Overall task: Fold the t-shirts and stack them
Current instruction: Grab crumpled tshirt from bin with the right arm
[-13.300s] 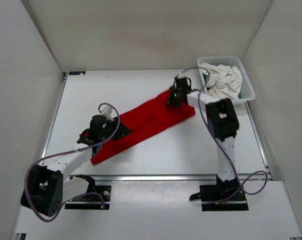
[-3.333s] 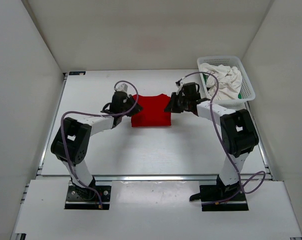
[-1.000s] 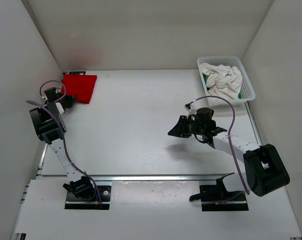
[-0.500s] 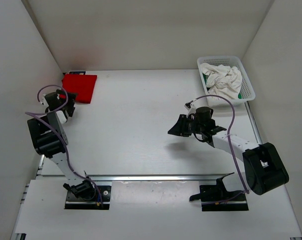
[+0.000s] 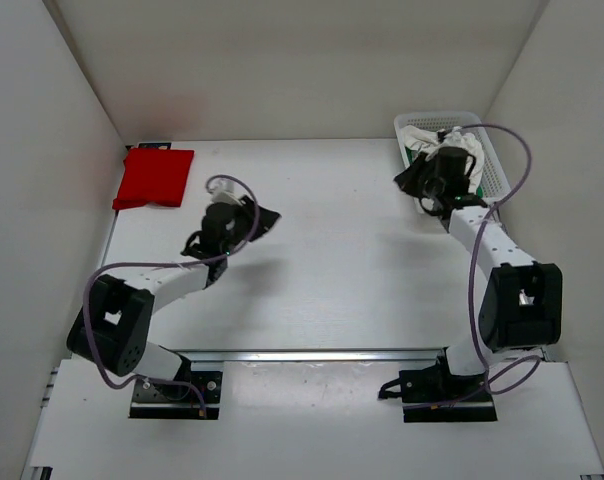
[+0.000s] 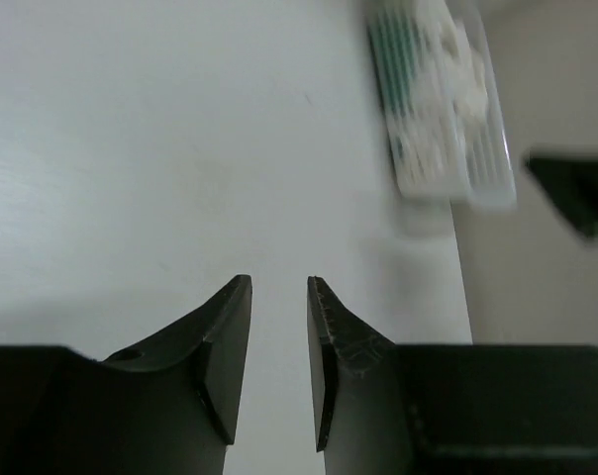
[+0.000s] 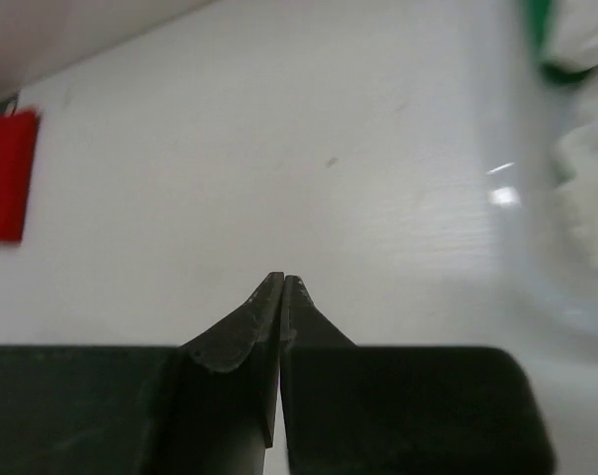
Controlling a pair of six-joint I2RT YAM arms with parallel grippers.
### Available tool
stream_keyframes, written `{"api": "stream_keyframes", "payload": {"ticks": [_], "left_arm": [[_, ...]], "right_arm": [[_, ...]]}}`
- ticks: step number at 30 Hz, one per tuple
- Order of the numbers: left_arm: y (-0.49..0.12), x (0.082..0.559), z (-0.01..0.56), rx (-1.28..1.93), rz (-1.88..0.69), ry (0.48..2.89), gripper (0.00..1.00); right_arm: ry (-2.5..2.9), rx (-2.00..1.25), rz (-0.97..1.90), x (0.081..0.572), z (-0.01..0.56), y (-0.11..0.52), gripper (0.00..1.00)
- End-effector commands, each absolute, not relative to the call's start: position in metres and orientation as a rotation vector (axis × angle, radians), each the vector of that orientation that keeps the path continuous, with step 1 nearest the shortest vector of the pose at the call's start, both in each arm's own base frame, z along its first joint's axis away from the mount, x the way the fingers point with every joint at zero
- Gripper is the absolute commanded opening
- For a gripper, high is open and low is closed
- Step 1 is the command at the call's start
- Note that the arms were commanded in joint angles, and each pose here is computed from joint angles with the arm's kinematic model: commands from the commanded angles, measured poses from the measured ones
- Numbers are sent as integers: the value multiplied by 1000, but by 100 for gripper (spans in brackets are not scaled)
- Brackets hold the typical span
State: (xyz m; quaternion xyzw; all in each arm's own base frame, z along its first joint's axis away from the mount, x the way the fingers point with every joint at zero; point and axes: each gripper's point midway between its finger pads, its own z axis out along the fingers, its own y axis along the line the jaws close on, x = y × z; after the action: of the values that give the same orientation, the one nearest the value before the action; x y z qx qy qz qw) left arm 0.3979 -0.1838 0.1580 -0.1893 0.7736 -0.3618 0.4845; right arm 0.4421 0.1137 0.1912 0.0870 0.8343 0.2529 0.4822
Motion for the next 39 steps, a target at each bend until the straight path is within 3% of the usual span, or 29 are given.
{"api": "stream_keyframes", "payload": {"ticks": [1, 3, 5, 7, 9, 17, 19, 21, 23, 25, 26, 28, 34, 39], "left_arm": [[-243, 354, 156, -206, -934, 1932, 41], [-284, 313, 144, -3, -1026, 2002, 51], [-299, 286, 132, 92, -1093, 2041, 54], [-302, 260, 113, 139, -1134, 2095, 57], [-301, 241, 111, 171, -1186, 2091, 58], [-289, 204, 91, 270, -1171, 2127, 60], [-280, 206, 85, 237, -1149, 2140, 60], [-277, 209, 85, 225, -1152, 2141, 60], [-279, 210, 87, 233, -1150, 2138, 60], [-282, 210, 88, 246, -1140, 2136, 59], [-285, 210, 90, 252, -1145, 2129, 60], [-289, 209, 92, 249, -1165, 2134, 60], [-295, 223, 102, 279, -1137, 2158, 60], [-291, 252, 140, 220, -1145, 2073, 60]], "right_arm": [[1998, 401, 341, 473, 204, 29, 0], [1972, 505, 254, 491, 206, -25, 6], [1974, 545, 200, 504, 201, -50, 17], [2037, 569, 130, 515, 176, -75, 42], [2057, 562, 98, 532, 177, -86, 56], [2115, 532, 15, 588, 139, -109, 60], [2127, 534, -5, 600, 135, -112, 59], [2130, 533, -9, 604, 127, -113, 52], [2085, 514, -43, 608, 140, -110, 26], [2068, 520, -90, 597, 140, -109, 6], [2028, 539, -81, 593, 154, -109, 0], [1969, 549, -77, 582, 175, -109, 0], [1704, 428, -28, 535, 316, -77, 1], [1355, 176, 71, 446, 466, 15, 0]]}}
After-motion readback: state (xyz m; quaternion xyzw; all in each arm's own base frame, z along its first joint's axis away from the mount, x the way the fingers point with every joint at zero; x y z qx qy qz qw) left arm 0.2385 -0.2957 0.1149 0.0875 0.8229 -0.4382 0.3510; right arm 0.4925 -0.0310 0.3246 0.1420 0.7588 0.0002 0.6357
